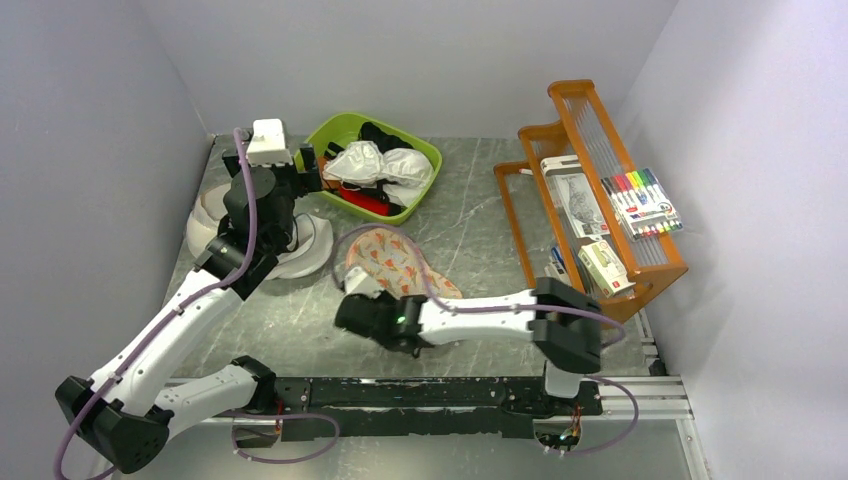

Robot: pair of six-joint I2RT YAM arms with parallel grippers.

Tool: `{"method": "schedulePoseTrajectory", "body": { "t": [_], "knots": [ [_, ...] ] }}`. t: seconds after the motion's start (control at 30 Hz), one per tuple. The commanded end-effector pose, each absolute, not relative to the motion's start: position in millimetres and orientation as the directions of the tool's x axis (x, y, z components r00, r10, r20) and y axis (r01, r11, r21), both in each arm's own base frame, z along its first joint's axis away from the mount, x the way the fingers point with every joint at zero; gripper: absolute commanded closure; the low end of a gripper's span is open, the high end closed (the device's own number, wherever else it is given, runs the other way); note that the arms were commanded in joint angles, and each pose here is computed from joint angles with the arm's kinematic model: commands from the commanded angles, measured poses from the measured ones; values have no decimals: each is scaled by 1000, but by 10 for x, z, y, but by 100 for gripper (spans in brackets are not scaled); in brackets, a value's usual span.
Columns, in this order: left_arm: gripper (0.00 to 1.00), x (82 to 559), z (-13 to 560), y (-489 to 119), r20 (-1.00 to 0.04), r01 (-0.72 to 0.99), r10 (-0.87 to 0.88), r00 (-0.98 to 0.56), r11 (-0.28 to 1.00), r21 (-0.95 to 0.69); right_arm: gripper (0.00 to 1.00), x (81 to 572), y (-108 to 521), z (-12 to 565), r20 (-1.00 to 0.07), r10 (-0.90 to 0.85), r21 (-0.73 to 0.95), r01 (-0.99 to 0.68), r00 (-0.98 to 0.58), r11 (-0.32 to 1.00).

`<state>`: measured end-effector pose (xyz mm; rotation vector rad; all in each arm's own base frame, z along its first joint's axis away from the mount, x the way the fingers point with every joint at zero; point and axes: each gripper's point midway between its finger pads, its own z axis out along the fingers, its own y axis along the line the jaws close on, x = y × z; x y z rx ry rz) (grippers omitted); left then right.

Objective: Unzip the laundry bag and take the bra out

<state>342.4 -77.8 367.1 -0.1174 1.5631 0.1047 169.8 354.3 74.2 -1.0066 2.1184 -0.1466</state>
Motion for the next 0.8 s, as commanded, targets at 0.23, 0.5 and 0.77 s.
{"method": "schedulePoseTrajectory", "body": {
  "t": [0.23,0.5,0.77],
  "knots": [
    [1,3452,3707,-831,-999,-115,-35,10,993,-36,100,1973,3305,1519,-781,-139,403,-662,-609,632],
    [1,3472,3669,-870,-999,-101,-36,-2,994,-36,100,2573,2371,1405,-749,65,377,-342,-660,861],
    [1,3489,3649,-901,-999,-89,-38,-11,995,-37,100,2771,1066,1120,-805,130,39,166,-578,985]
  ]
}}
